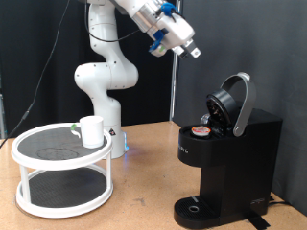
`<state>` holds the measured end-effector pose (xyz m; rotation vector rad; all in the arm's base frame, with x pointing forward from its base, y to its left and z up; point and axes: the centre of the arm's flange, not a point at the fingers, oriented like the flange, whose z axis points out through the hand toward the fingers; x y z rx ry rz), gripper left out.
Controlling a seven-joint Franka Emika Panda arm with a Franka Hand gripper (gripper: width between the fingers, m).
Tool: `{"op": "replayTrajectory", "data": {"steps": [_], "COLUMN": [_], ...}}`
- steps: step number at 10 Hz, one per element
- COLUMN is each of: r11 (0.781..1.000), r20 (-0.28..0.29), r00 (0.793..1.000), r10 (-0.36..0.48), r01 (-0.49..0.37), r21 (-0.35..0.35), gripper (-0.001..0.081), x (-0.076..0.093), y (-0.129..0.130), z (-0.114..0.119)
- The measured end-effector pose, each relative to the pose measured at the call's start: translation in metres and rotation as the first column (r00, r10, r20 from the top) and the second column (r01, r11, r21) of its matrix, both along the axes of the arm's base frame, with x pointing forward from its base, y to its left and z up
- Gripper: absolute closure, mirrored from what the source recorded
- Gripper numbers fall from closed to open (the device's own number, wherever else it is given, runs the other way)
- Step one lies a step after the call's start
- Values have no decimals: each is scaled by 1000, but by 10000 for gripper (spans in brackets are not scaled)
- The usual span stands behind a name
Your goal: Make a cup of coffee with the keurig machine
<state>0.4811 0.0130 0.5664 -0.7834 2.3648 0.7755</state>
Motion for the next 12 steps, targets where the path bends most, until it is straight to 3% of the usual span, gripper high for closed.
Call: {"op": "replayTrajectory", "data": {"steps": [3,6,8,12], "r11": [998,999,999,998], "r20": [-37,-62,-62,-85], "r00": [998,998,998,996], "r10": [54,27,17,34], "r01": [-54,-29,-19,-29], "r21": [-10,-24,-27,59], "gripper": [72,72,72,72], "x": [10,22,27,36], "y": [47,92,97,110], "z": [2,2,1,8]}}
